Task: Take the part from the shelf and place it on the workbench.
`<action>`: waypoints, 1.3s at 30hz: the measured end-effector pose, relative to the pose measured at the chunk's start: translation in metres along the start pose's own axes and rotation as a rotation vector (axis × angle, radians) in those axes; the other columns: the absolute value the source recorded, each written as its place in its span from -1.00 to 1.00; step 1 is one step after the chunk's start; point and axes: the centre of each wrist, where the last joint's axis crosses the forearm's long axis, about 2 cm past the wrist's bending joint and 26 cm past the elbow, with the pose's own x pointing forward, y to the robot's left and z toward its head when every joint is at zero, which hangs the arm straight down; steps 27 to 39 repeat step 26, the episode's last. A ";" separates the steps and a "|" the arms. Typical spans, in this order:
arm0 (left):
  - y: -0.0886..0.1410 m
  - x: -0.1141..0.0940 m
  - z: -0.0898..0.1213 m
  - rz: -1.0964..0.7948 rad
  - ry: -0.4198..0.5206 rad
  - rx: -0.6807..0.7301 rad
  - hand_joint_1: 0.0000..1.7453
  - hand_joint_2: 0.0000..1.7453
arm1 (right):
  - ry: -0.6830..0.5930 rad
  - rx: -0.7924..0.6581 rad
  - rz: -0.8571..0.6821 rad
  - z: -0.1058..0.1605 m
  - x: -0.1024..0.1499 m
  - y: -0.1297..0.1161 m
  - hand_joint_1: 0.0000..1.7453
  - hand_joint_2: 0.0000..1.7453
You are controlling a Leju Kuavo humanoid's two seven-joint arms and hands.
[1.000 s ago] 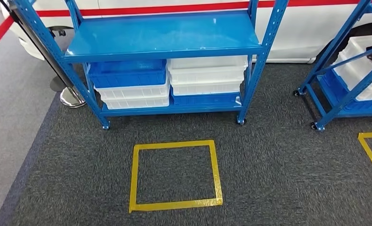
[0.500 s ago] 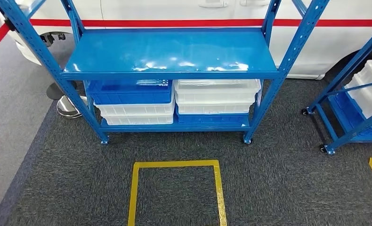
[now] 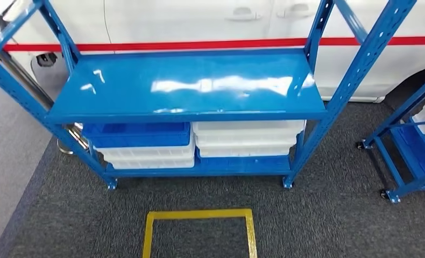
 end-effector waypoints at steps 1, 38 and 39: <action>0.000 -0.002 0.001 0.000 0.004 0.000 -1.00 -1.00 | 0.001 -0.004 0.001 0.000 -0.001 -0.002 -1.00 -1.00; -0.003 -0.010 0.004 0.005 0.023 -0.005 -1.00 -1.00 | 0.013 0.012 -0.002 0.002 -0.006 0.006 -1.00 -1.00; -0.003 -0.010 0.004 0.005 0.023 -0.005 -1.00 -1.00 | 0.013 0.012 -0.002 0.002 -0.006 0.006 -1.00 -1.00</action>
